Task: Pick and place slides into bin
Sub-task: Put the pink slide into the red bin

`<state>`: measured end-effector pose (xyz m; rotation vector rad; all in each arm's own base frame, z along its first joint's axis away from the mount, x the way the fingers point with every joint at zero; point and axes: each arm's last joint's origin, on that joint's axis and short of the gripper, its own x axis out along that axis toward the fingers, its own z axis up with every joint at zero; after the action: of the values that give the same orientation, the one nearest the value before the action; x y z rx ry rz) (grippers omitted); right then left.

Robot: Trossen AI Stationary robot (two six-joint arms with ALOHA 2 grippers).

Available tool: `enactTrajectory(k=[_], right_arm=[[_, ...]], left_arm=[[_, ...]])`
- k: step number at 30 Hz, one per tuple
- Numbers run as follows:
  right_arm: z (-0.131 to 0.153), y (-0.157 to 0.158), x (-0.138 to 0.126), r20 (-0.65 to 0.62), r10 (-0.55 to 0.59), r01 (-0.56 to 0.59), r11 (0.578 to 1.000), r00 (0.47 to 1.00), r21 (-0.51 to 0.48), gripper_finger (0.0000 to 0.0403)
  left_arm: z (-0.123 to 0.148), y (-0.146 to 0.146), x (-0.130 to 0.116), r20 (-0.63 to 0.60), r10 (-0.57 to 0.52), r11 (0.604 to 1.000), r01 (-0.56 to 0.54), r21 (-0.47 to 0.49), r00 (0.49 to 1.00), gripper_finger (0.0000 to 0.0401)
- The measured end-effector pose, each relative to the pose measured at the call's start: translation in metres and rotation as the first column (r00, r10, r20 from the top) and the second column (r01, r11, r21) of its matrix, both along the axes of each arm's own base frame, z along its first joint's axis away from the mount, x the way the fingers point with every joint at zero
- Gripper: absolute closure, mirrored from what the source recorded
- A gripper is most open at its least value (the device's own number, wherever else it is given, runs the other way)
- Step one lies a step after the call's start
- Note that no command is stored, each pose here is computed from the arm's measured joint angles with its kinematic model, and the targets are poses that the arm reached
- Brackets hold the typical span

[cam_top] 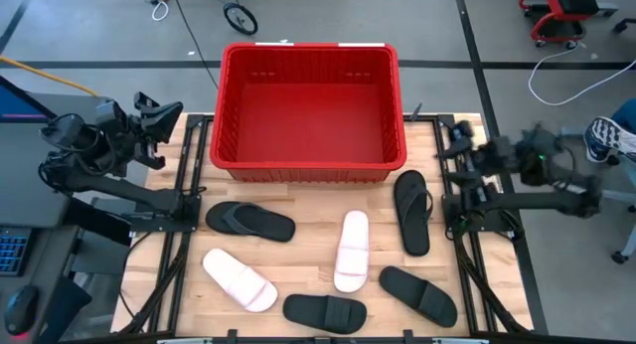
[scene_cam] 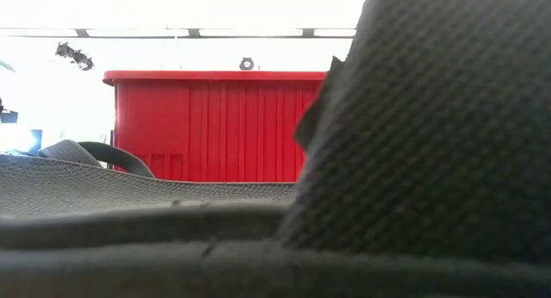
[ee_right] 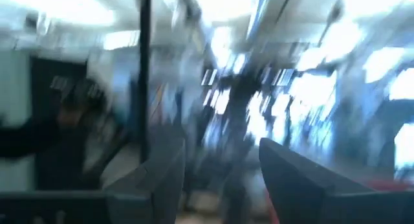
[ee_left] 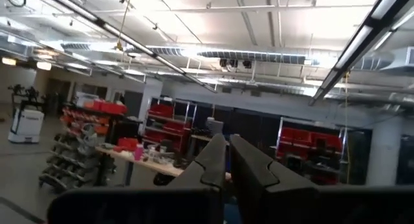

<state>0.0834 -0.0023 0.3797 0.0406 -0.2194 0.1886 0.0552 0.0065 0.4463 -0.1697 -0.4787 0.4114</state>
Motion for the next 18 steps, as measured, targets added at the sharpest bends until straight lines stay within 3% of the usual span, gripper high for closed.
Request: enactTrajectory(k=[2,4,8,10,12,16,18], right_arm=[[0.013,0.0,0.021,-0.191,0.041,-0.034,0.999,0.981,0.041,0.0199],[0.019,0.001,0.048,-0.371,0.101,-0.067,0.992,0.923,0.104,0.0199],[0.013,0.01,0.105,-0.634,0.252,-0.097,0.958,0.731,0.269,0.0199],[0.003,0.016,0.131,-0.705,0.301,-0.076,0.94,0.642,0.332,0.0199],[-0.004,0.022,0.155,-0.736,0.337,-0.033,0.918,0.587,0.395,0.0199],[-0.026,0.028,0.195,-0.789,0.346,-0.003,0.917,0.508,0.4,0.0199],[-0.041,0.031,0.209,-0.814,0.374,0.026,0.903,0.444,0.428,0.0199]], left_arm=[[-0.002,0.0,0.001,-0.003,-0.015,0.999,0.015,-0.028,1.0,0.0374],[-0.004,0.0,0.002,-0.026,-0.024,0.999,0.023,-0.041,0.999,0.0372],[-0.009,-0.001,0.004,-0.054,-0.048,0.996,0.043,-0.084,0.997,0.0367],[-0.011,-0.001,0.005,-0.066,-0.056,0.994,0.049,-0.1,0.996,0.0367],[-0.012,-0.001,0.006,-0.079,-0.056,0.994,0.048,-0.098,0.995,0.0368],[-0.012,-0.001,0.006,-0.079,-0.055,0.994,0.047,-0.096,0.995,0.0373],[-0.012,-0.001,0.006,-0.078,-0.056,0.994,0.048,-0.099,0.995,0.0376]])
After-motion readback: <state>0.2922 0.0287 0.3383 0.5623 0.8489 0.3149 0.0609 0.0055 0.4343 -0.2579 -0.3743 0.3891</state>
